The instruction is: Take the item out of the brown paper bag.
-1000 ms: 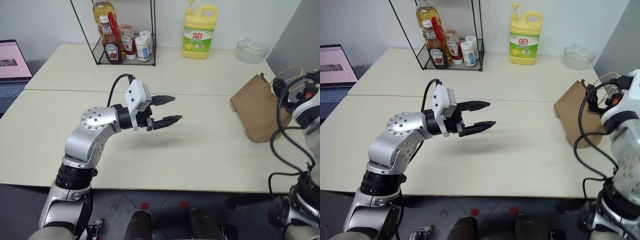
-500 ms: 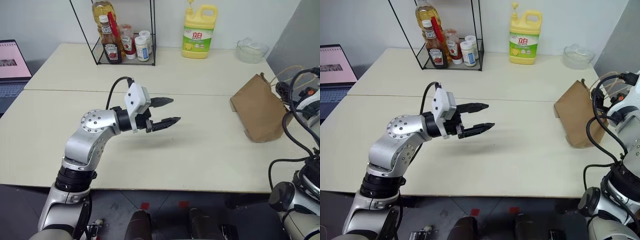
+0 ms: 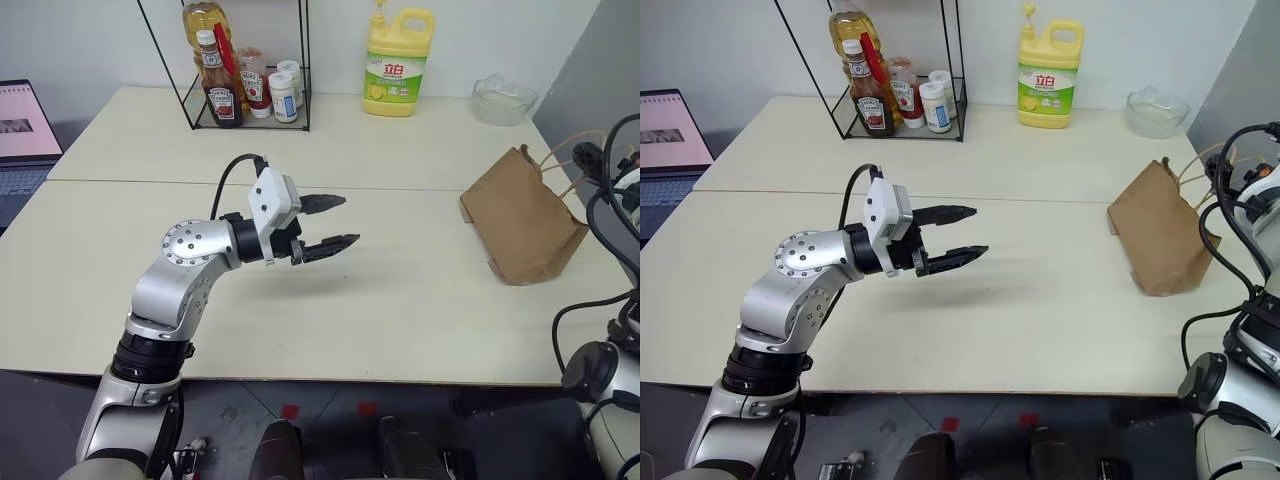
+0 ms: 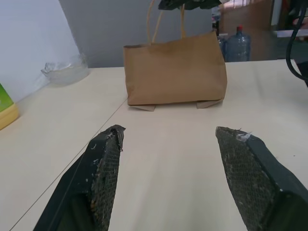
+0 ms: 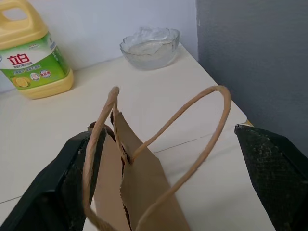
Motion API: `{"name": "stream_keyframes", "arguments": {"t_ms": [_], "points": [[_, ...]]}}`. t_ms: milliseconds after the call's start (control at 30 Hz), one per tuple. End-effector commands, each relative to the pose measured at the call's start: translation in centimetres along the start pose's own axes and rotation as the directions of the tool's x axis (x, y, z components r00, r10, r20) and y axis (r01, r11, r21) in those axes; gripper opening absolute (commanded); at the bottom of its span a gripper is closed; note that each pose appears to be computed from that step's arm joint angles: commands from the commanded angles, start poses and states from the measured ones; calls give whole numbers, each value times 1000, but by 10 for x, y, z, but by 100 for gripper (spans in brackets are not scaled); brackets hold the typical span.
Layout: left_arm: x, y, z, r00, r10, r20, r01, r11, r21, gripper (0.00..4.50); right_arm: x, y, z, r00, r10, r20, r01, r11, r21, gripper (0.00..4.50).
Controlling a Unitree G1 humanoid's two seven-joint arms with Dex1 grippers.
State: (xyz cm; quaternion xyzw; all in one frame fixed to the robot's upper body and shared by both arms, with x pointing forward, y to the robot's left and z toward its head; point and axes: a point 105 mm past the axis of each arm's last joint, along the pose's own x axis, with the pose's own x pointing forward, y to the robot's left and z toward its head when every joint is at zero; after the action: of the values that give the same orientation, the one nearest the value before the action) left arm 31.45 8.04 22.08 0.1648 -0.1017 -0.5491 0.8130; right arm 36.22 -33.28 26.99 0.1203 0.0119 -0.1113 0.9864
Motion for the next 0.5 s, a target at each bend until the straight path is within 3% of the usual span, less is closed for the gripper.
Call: {"name": "stream_keyframes", "arguments": {"t_ms": [33,400,500], "points": [[0,-1,7,1000,-6,17,5,999,39,328,-2,5,24,997,35,73,-34,999,-5,389],[0,-1,5,1000,0,10,0,999,46,328,1,12,31,994,75,76,-73,997,-37,3],[-1,0,5,1000,5,6,-5,999,46,328,1,19,35,992,104,76,-98,992,-73,3]]}}
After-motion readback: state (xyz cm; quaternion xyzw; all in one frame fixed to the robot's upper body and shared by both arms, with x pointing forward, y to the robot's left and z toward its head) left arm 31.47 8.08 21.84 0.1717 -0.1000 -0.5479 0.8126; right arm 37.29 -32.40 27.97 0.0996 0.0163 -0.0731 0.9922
